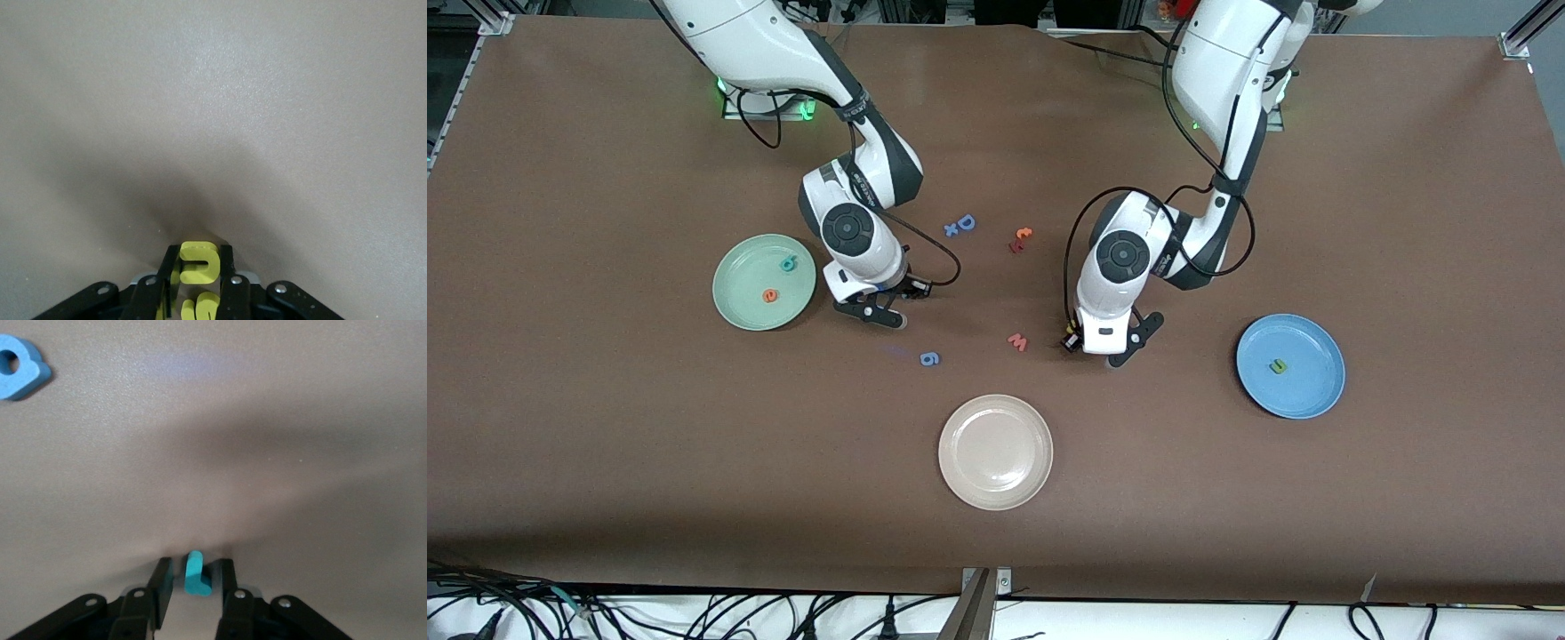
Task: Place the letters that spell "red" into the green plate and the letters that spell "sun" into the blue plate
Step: 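Grasp the teal l with the right gripper while the left grasps yellow u, then drop the teal l on the green plate while the left drops u on blue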
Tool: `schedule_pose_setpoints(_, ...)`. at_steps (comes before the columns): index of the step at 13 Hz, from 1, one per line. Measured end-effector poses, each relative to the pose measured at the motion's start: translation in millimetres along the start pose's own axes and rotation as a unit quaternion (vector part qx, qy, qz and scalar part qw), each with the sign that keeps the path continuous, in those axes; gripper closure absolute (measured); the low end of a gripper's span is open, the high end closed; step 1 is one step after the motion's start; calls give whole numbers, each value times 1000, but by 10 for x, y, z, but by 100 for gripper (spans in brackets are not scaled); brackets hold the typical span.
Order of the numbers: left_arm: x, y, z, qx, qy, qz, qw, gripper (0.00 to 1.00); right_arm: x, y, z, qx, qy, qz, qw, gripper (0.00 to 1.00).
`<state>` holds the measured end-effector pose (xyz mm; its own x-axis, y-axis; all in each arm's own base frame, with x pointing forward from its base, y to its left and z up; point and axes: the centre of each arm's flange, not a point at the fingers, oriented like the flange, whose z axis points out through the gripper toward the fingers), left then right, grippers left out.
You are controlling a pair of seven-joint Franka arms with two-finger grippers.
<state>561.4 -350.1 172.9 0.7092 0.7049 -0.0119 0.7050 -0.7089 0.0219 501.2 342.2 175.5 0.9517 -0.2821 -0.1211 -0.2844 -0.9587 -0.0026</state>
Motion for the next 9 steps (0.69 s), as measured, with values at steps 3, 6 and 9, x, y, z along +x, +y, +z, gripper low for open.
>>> schedule_pose_setpoints(3,261,-71,-32,9,14,50,999,73,0,-3,-5,0,0,0,1000,82)
schedule_pose_setpoints(6,688,-244,-323,41,9,146,988,73,25,11,-34,-4,-1,-7,1000,82)
schedule_pose_setpoints(9,1206,-495,-747,55,-9,232,971,73,295,276,-340,-33,-16,-52,998,82)
